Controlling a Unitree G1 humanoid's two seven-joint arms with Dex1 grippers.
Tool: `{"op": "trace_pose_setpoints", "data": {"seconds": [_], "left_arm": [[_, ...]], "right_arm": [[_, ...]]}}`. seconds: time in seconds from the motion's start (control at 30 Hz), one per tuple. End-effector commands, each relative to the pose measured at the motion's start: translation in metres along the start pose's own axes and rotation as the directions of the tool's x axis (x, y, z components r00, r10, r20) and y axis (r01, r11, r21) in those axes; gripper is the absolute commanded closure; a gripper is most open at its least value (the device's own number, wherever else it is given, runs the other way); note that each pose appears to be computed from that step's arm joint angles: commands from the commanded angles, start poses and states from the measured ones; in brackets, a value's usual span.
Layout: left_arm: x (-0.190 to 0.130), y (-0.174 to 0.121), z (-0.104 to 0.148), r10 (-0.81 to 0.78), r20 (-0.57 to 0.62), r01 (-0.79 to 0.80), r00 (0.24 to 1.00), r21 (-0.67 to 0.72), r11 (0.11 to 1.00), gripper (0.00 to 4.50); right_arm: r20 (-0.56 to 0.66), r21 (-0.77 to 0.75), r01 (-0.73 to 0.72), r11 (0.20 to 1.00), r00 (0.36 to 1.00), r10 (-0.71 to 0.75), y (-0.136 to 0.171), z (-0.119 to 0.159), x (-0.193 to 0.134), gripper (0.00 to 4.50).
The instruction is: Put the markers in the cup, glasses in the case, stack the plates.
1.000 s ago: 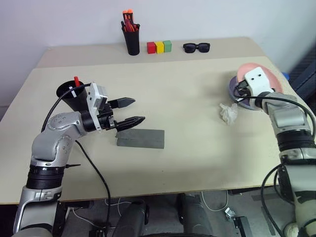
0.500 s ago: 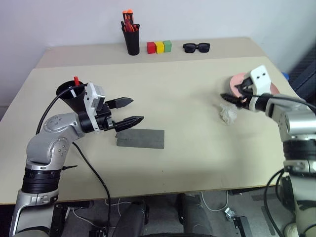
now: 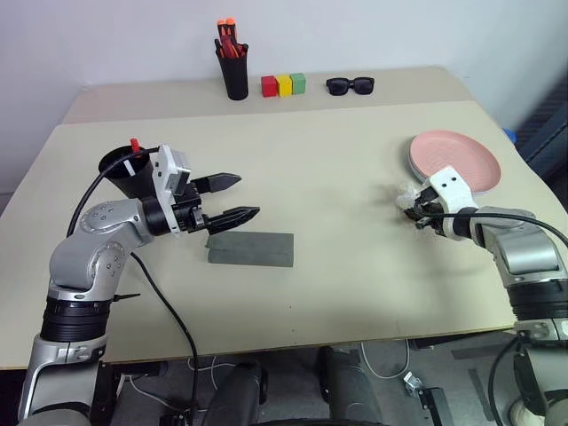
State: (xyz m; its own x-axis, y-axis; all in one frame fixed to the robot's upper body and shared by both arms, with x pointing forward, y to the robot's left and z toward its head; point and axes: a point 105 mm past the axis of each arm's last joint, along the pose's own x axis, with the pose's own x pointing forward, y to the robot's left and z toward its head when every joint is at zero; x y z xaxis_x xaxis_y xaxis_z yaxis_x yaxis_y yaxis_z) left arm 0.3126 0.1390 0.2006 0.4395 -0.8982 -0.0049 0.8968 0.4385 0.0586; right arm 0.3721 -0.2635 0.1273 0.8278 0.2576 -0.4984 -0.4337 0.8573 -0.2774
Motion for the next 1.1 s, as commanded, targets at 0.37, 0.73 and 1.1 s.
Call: {"op": "trace_pose_setpoints", "data": {"seconds": [0.37,0.73,1.1], "left_arm": [[-0.008,-0.001,0.01,0.036,0.034,-0.037,0.999,0.048,0.998,0.0],[-0.019,-0.007,0.007,0.091,0.037,-0.093,0.995,0.029,0.995,0.0],[-0.045,-0.025,-0.011,0.145,0.0,-0.145,0.989,0.011,0.989,0.0]], "right_arm": [[0.225,0.103,0.353,0.93,0.903,-0.367,-0.09,0.067,-0.012,3.55],[0.456,0.081,0.264,0.961,0.848,-0.271,-0.076,0.112,-0.005,0.07],[0.477,-0.361,-0.487,0.795,0.636,0.606,0.106,0.1,-0.045,0.07]]}}
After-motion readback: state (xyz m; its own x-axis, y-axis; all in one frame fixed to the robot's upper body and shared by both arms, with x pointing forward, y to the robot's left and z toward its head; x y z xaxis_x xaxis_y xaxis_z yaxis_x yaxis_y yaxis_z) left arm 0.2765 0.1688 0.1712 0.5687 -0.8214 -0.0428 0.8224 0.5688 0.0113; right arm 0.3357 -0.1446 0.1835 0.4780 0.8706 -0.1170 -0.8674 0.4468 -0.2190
